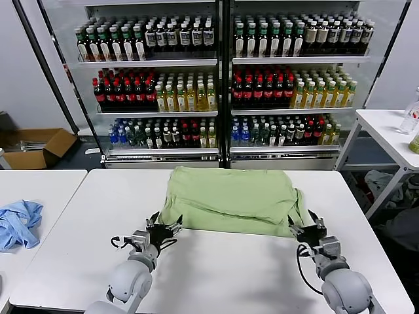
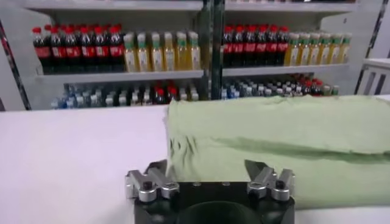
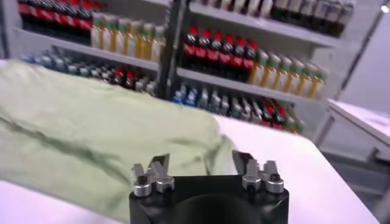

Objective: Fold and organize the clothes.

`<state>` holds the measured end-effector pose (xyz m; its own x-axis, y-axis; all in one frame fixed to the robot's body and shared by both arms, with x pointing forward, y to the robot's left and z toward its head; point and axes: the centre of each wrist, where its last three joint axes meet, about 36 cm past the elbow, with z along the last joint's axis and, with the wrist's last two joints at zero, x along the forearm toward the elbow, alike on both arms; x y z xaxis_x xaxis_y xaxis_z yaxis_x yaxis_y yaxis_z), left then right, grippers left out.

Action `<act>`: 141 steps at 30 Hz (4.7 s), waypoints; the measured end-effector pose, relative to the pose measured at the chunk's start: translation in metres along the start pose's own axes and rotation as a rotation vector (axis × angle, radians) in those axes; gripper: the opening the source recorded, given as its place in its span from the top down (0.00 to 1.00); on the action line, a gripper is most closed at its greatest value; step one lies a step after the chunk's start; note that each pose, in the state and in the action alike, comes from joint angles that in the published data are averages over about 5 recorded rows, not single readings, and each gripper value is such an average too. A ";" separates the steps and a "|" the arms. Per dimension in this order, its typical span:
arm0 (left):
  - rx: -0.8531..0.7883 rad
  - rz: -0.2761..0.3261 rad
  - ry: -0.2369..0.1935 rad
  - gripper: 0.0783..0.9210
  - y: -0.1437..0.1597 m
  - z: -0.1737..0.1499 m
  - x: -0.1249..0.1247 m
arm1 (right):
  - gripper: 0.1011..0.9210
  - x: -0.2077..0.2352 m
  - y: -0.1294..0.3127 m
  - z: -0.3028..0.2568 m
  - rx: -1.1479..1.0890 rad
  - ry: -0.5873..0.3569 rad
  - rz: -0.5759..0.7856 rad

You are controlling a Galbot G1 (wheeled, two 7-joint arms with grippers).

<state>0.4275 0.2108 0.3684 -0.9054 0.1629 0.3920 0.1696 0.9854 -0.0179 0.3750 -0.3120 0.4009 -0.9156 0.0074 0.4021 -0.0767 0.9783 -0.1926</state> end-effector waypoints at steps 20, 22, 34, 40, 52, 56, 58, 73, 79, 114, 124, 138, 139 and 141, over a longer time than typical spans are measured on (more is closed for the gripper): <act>0.048 0.009 0.042 0.79 0.001 0.005 -0.005 | 0.80 0.000 -0.001 0.014 -0.085 0.067 -0.062; 0.061 0.013 0.041 0.86 0.001 0.004 -0.005 | 0.87 0.001 -0.001 0.015 -0.089 0.066 -0.062; 0.115 0.028 0.019 0.97 0.006 0.002 0.010 | 0.99 0.031 -0.006 0.016 -0.070 0.057 -0.075; 0.124 0.031 0.010 0.97 -0.002 0.007 0.041 | 0.99 0.064 -0.008 0.014 -0.031 0.053 -0.082; 0.111 -0.006 0.038 0.97 -0.023 0.020 0.144 | 0.99 0.137 0.012 0.015 0.044 0.093 -0.093; 0.079 -0.025 0.079 0.97 -0.024 0.023 0.174 | 0.95 0.154 0.018 0.014 0.065 0.112 -0.095; 0.058 -0.031 0.103 0.97 -0.025 0.023 0.186 | 0.89 0.160 0.021 0.011 0.075 0.112 -0.094; -0.014 -0.083 0.071 0.53 -0.004 -0.004 0.213 | 0.38 0.138 0.016 -0.029 0.062 -0.021 -0.093; -0.004 -0.083 0.032 0.32 0.009 -0.009 0.183 | 0.18 0.075 0.019 -0.045 -0.001 -0.048 -0.109; 0.020 -0.149 0.106 0.16 0.048 -0.054 -0.072 | 0.23 -0.211 0.066 -0.130 -0.055 0.144 -0.125; 0.053 -0.130 0.163 0.50 0.050 -0.048 -0.069 | 0.59 -0.221 0.064 -0.125 -0.081 0.184 -0.125; 0.082 -0.088 0.147 0.74 0.045 -0.037 -0.048 | 0.99 -0.206 0.064 -0.130 -0.095 0.132 -0.158; 0.089 -0.082 0.137 0.74 0.045 -0.038 -0.047 | 1.00 -0.203 0.063 -0.132 -0.097 0.122 -0.160; 0.102 -0.072 0.115 0.75 0.046 -0.040 -0.043 | 1.00 -0.197 0.061 -0.137 -0.102 0.103 -0.162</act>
<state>0.4892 0.2472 0.3874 -0.8622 0.0910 0.4983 0.0606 0.9952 -0.0768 0.6049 -0.2253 0.4320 -0.8487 -0.1360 0.5111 -0.1750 0.9841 -0.0288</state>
